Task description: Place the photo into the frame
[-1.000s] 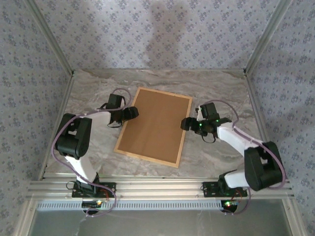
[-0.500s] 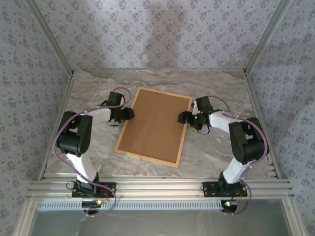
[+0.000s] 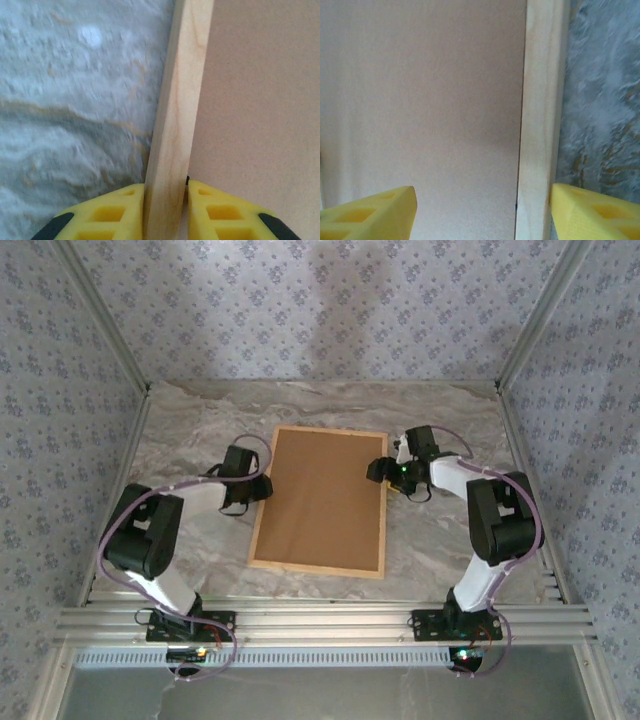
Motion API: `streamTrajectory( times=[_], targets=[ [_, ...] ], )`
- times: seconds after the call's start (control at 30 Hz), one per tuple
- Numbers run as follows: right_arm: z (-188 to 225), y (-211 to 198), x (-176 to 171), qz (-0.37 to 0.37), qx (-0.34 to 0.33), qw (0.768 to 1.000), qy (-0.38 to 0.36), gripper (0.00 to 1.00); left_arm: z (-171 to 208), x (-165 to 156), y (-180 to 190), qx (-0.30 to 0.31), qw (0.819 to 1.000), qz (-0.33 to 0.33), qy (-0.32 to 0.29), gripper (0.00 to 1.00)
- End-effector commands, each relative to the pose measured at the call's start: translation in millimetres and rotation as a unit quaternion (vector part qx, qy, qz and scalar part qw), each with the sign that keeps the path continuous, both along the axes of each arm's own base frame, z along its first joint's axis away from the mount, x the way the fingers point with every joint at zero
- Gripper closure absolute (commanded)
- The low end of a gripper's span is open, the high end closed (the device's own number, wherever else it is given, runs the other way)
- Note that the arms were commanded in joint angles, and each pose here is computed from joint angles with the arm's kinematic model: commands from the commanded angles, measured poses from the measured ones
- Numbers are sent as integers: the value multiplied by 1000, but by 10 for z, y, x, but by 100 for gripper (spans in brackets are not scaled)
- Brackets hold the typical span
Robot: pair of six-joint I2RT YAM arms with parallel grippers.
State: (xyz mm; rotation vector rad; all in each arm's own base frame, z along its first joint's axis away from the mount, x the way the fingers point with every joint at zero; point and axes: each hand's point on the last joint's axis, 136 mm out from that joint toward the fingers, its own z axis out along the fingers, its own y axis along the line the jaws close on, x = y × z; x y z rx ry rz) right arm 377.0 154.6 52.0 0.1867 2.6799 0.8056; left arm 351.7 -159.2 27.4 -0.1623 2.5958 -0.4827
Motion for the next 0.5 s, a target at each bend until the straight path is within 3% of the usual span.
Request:
streamTrajectory(
  times=[0.0,0.3,0.47],
  targets=[
    [26,-77,67,18,-22,1000,1,28,-276,-447,89,41,997,0,60,76],
    [96,-565,416,3,-167,986,-11,30,-387,-599,167,82,994,-6,66,77],
    [65,-610,640,8,-193,981,-2,34,-361,-546,139,86,994,-16,61,77]
  ],
)
